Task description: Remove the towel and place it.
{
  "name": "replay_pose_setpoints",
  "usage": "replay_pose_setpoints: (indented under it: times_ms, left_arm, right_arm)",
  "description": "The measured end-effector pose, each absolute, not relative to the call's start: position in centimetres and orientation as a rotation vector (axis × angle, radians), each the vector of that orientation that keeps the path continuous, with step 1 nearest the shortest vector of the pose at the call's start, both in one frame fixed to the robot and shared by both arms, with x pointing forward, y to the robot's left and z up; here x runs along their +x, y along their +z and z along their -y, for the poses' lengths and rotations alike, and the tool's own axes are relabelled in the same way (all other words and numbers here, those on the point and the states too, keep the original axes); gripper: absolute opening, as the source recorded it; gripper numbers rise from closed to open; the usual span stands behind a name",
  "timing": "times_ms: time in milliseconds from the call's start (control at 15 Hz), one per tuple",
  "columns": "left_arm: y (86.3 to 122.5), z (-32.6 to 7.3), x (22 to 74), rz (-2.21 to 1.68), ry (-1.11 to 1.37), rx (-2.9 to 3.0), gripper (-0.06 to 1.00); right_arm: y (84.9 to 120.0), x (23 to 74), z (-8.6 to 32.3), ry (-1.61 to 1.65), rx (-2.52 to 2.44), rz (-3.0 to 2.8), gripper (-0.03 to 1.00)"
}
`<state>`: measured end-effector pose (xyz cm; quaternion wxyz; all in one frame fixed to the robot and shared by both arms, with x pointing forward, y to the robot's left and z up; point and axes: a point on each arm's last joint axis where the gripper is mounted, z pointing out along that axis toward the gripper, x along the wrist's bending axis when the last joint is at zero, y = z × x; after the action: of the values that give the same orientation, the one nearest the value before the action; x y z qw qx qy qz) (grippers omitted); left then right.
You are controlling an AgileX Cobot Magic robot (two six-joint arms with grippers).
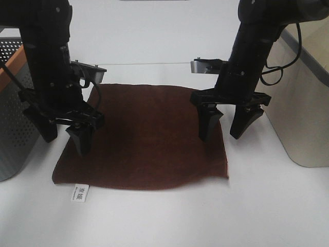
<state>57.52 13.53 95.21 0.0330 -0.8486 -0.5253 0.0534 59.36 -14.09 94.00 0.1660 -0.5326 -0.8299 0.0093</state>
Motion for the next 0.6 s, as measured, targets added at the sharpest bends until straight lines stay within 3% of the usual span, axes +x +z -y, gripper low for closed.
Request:
replay_pose_setpoints:
  times_ms: [133, 267, 600]
  left_arm:
    - [97.0, -13.6, 57.2, 1.659, 0.141, -2.638, 0.86]
    - [99.6, -13.8, 56.6, 1.711, 0.091, -2.684, 0.87]
    - [112.1, -16.2, 51.3, 1.87, -0.224, -2.949, 0.87]
  right_arm:
    - [96.6, 59.0, 14.2, -0.055, -1.528, 2.398, 0.74]
    - [100.0, 58.3, 14.4, -0.165, -1.54, 2.44, 0.74]
    - [110.5, 53.9, 15.6, -0.56, -1.55, 2.545, 0.74]
